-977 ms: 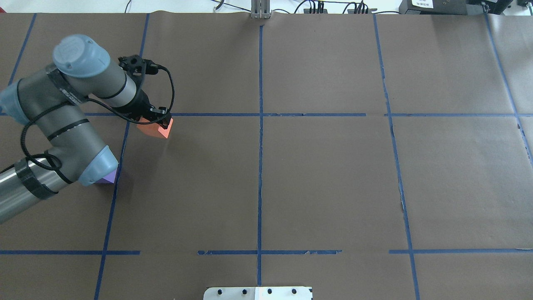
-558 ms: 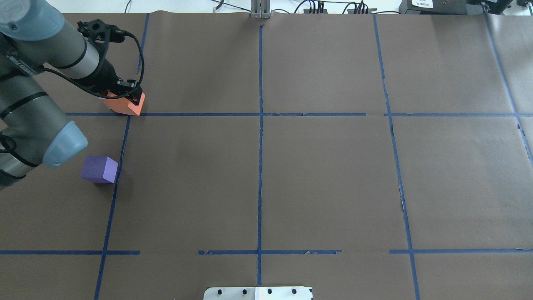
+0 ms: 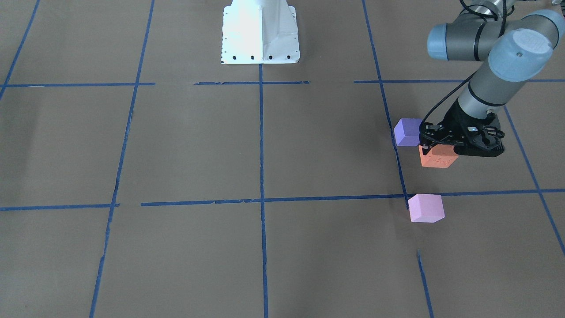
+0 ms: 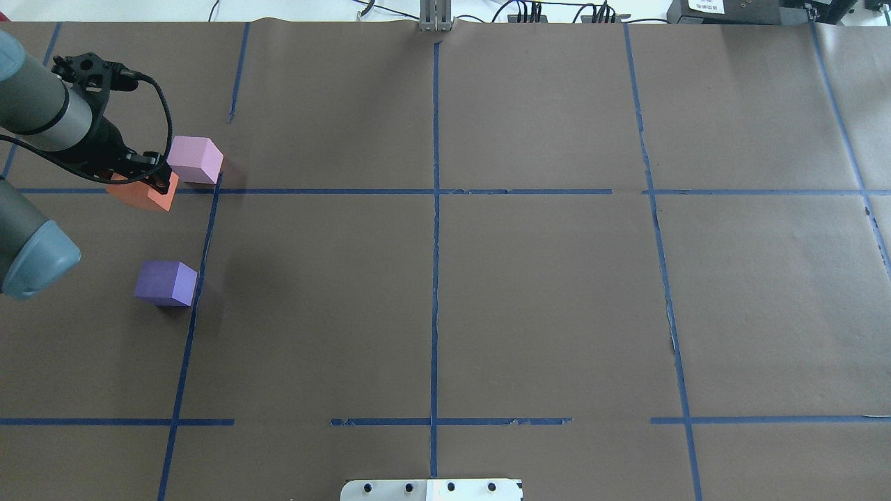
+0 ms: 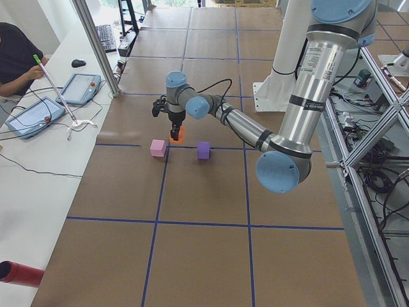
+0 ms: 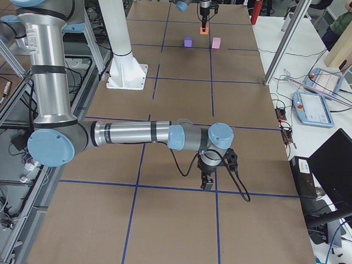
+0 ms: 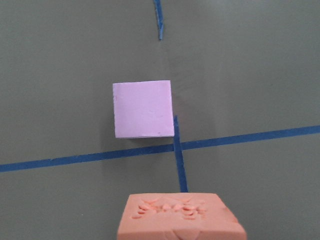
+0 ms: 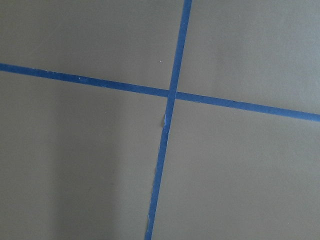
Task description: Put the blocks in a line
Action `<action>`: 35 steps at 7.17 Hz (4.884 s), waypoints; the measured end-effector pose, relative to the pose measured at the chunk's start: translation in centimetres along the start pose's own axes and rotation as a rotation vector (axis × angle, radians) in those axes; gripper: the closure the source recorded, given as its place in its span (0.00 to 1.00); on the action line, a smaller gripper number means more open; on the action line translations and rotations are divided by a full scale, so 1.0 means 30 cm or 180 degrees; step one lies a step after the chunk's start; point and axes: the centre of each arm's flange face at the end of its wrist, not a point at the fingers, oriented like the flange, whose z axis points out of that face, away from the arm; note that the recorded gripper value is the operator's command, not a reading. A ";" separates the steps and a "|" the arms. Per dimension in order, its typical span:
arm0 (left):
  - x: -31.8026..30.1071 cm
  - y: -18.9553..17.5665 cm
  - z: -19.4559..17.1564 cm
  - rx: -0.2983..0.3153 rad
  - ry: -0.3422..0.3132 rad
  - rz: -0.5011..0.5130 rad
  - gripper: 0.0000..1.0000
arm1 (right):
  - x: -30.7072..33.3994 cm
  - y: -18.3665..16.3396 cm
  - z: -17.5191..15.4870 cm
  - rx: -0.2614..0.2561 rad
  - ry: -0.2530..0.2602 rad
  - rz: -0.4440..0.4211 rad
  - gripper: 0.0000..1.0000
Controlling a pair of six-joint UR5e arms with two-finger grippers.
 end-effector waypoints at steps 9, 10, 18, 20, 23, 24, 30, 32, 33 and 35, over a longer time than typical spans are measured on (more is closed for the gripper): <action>-0.004 -0.034 0.305 -0.0312 0.0137 -0.0091 0.74 | 0.000 0.000 0.000 0.0000 0.0000 0.0000 0.00; 0.001 -0.030 0.314 -0.0320 0.0139 -0.0092 0.73 | 0.000 0.000 0.000 0.0000 0.0000 0.0000 0.00; -0.004 -0.023 0.340 -0.0348 0.0138 -0.0170 0.62 | 0.000 0.000 0.000 0.0000 0.0000 0.0000 0.00; -0.001 -0.023 0.340 -0.0339 0.0147 -0.0160 0.41 | 0.000 0.000 0.000 0.0000 0.0000 0.0000 0.00; -0.008 -0.022 0.356 -0.0342 0.0150 -0.0153 0.11 | 0.000 0.000 0.000 0.0000 0.0000 0.0000 0.00; -0.008 -0.021 0.358 -0.0344 0.0158 -0.0149 0.00 | 0.000 0.000 0.000 0.0000 0.0000 0.0000 0.00; 0.014 -0.017 0.310 -0.0302 0.0238 -0.0121 0.00 | 0.000 0.000 0.000 0.0000 0.0000 0.0000 0.00; 0.019 -0.005 0.217 -0.0207 0.0270 -0.0108 0.00 | 0.000 0.000 0.000 0.0000 0.0000 0.0000 0.00; 0.008 0.004 0.188 -0.0185 0.0264 -0.0118 0.00 | 0.000 0.000 0.000 0.0000 0.0000 0.0000 0.00; -0.015 0.002 0.122 -0.0142 0.0233 -0.0173 0.00 | 0.000 0.000 0.000 0.0000 0.0000 0.0000 0.00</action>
